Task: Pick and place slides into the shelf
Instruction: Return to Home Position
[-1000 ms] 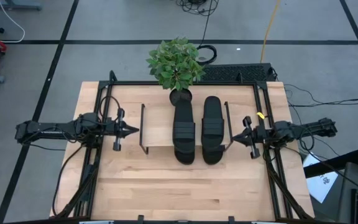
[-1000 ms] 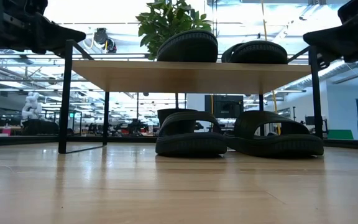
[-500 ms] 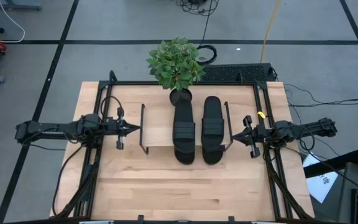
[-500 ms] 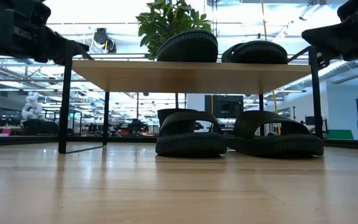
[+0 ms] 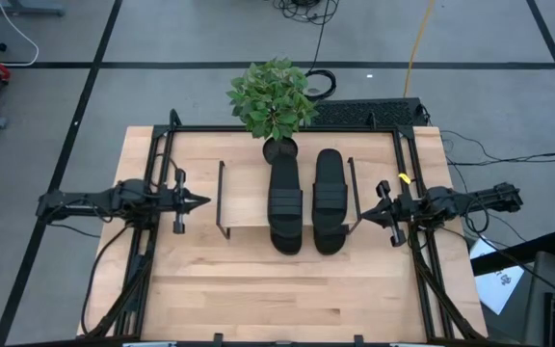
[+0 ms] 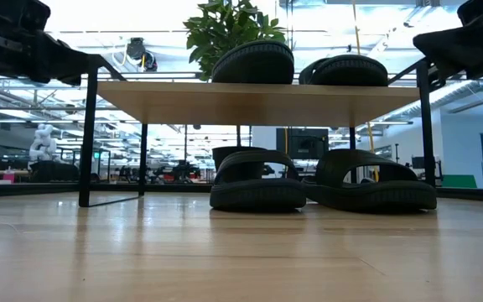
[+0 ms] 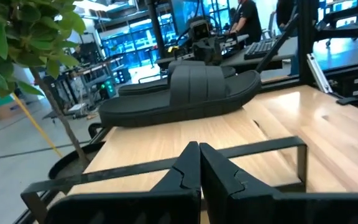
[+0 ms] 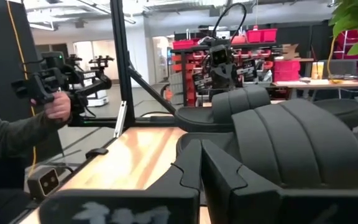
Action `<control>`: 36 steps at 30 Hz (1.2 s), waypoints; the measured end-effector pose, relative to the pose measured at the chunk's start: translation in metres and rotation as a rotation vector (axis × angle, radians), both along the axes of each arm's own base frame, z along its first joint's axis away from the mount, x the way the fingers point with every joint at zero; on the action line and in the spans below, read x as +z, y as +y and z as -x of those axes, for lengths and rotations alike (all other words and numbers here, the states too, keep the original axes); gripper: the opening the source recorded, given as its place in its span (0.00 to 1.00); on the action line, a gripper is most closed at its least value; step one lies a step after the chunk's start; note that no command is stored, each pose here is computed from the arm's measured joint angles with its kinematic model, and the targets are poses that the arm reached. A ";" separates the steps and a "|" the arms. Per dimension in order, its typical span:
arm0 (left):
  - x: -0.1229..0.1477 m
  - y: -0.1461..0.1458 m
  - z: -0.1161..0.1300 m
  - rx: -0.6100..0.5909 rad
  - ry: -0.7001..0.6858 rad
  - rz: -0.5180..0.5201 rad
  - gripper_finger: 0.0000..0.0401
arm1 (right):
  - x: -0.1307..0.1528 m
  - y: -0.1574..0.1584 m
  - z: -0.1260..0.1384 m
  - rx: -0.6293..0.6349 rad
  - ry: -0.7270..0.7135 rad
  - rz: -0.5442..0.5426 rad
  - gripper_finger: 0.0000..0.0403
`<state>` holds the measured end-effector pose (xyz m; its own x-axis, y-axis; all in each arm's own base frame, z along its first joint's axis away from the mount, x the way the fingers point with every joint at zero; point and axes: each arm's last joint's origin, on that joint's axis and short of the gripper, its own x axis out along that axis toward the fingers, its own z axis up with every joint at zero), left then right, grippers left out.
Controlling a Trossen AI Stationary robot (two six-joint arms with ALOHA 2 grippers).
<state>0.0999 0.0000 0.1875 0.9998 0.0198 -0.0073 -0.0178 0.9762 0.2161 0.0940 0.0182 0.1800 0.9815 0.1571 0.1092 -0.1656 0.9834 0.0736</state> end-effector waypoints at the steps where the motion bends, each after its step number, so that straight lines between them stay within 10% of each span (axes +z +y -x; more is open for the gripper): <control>1: 0.000 0.000 0.002 -0.001 -0.004 0.000 0.00 | 0.000 0.000 0.000 -0.003 0.001 0.007 0.00; 36: -0.002 0.000 0.007 0.000 0.003 0.070 0.00 | -0.001 0.000 0.000 -0.005 0.004 0.003 0.00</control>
<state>0.0926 -0.0001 0.1852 0.9998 0.0187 -0.0112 -0.0168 0.9890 0.1472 0.0942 0.0180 0.1793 0.9828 0.1524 0.1045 -0.1602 0.9845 0.0715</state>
